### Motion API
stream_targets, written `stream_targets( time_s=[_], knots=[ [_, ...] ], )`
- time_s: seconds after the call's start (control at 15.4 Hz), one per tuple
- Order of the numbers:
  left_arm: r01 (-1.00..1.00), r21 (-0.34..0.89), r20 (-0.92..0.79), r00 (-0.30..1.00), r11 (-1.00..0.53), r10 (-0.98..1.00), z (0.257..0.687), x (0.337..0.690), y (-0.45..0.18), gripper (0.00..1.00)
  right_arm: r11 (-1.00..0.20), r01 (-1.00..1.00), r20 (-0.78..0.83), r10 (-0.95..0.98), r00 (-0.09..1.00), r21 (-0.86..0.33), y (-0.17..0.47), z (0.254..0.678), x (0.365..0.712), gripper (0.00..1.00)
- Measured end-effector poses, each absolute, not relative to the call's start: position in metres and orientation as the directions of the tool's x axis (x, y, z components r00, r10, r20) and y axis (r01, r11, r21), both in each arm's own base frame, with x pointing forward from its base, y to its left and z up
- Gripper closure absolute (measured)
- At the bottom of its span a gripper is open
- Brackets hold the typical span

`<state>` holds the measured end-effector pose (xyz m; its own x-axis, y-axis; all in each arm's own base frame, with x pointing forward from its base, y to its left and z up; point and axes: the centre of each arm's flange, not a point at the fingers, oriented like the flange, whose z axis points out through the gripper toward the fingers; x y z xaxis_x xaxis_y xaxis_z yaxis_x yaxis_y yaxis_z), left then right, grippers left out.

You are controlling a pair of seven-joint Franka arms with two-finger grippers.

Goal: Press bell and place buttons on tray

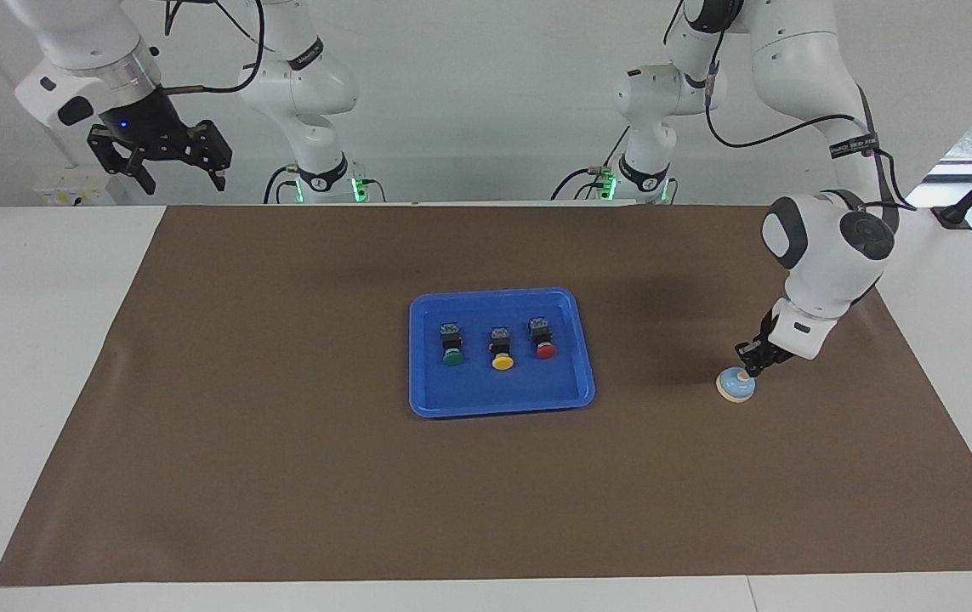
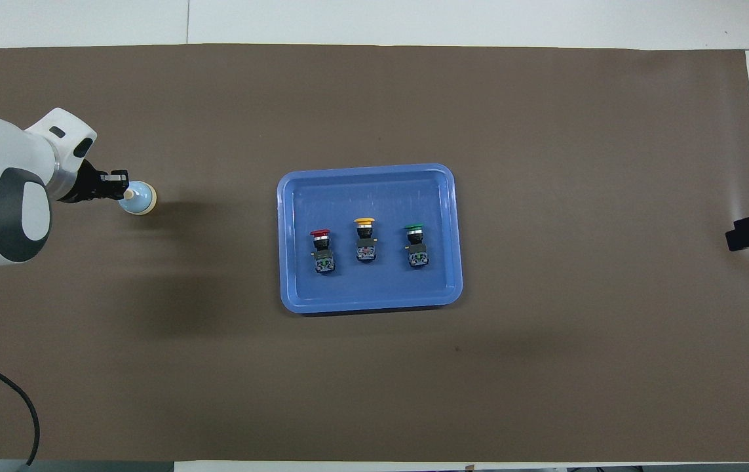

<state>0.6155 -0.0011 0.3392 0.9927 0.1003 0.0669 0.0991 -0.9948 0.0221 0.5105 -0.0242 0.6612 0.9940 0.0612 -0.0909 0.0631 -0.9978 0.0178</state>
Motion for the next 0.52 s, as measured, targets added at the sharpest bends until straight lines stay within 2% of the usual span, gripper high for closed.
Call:
stream_targets(
  time_s=[0.39,0.52],
  knots=[
    [0.099,0.02,0.082,0.992,-0.995,0.101,0.341,0.613,0.002,0.99,-0.998,0.063,-0.088,0.061,0.994,0.018,-0.024,0.663,0.51,0.0],
    [0.107,0.015,0.039,0.993,-0.994,0.108,0.363,0.618,0.012,0.99,-0.998,0.063,-0.088,0.061,0.994,0.018,-0.024,0.663,0.509,0.0]
  ],
)
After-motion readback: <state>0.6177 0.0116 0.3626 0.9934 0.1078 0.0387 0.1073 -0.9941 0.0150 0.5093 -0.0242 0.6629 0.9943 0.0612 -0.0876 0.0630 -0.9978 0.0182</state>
